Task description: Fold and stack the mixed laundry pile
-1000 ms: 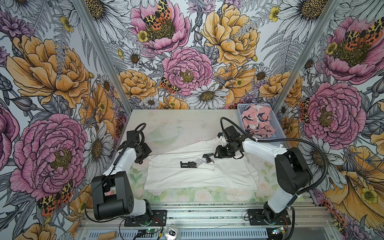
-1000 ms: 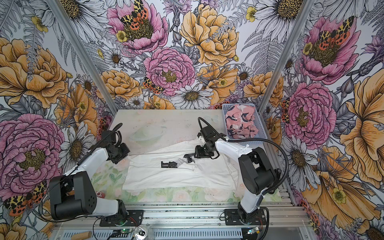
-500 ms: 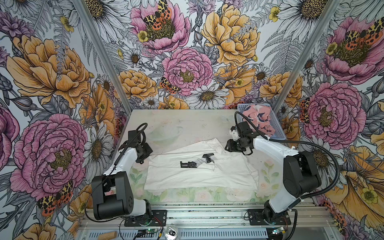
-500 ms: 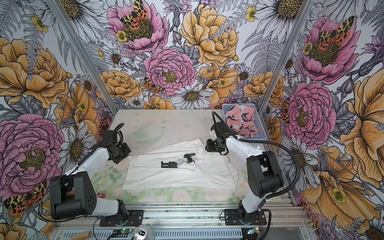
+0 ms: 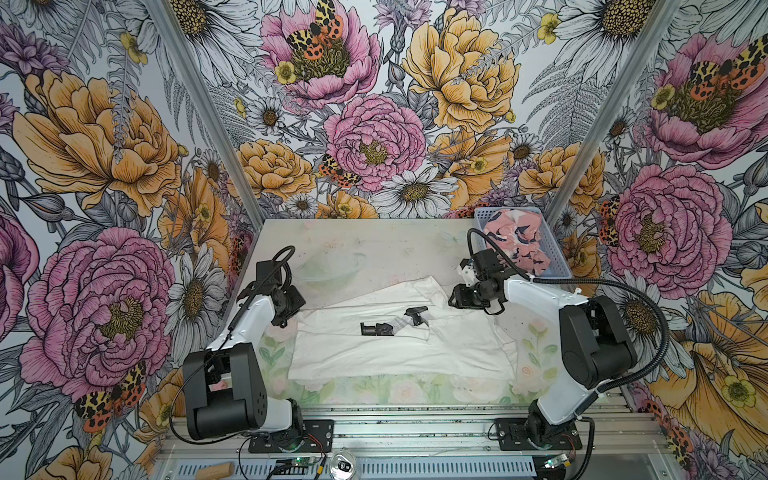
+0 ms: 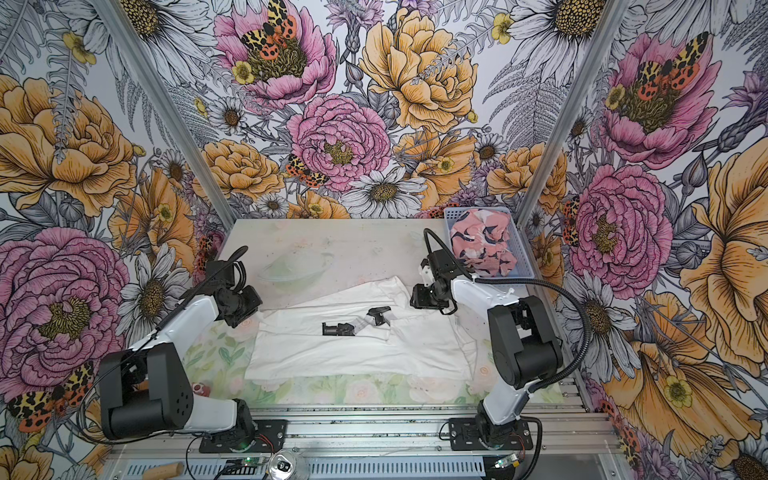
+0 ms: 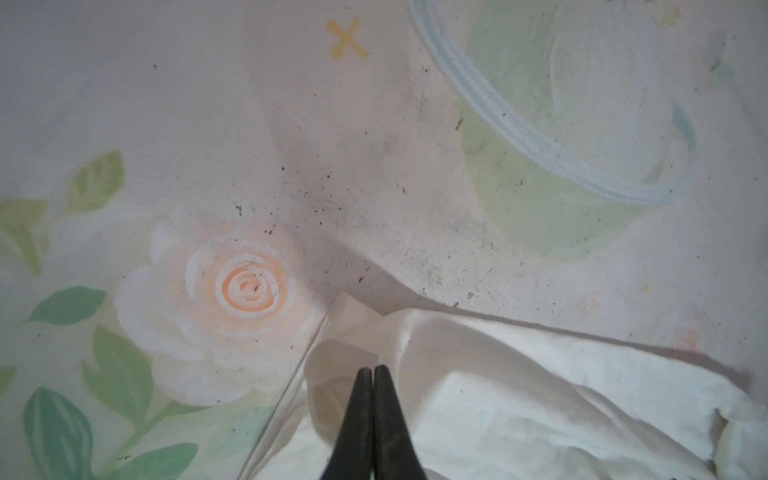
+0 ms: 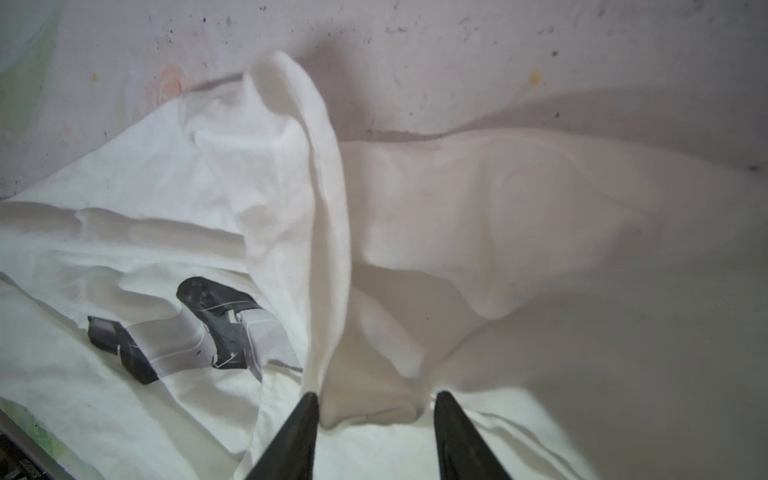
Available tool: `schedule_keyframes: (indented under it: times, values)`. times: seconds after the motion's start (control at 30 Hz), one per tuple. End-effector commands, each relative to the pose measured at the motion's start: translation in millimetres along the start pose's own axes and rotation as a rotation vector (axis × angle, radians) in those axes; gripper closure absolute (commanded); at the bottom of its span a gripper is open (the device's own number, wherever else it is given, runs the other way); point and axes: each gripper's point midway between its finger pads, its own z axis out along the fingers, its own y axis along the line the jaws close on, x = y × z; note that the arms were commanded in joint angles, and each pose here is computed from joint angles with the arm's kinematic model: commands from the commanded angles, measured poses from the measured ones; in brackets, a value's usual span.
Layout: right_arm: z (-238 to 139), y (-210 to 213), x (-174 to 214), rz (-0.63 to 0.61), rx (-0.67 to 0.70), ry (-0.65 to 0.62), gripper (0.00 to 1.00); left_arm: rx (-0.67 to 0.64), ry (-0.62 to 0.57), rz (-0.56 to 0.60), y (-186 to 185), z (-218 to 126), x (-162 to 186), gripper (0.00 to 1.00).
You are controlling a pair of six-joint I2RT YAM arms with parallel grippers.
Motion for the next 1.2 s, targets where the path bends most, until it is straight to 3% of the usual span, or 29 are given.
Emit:
schedule_keyframes:
  times: [0.0, 0.3, 0.67, 0.83, 1.17]
  values:
    - [7, 2, -3, -0.036, -0.024, -0.008, 0.52, 0.008, -0.011, -0.003, -4, 0, -2, 1.0]
    - [2, 13, 6, -0.054, -0.071, -0.006, 0.57, 0.012, -0.017, -0.003, -5, -1, -3, 1.0]
    - [-9, 7, 15, -0.079, -0.03, -0.032, 0.6, 0.017, -0.018, 0.001, -8, -2, -3, 1.0]
    - [-17, 4, 15, -0.133, 0.055, -0.071, 0.59, 0.016, -0.015, 0.002, -9, -2, -1, 1.0]
    - [-1, -4, 28, -0.268, 0.278, -0.035, 0.6, 0.018, -0.014, 0.007, -10, -1, -1, 1.0]
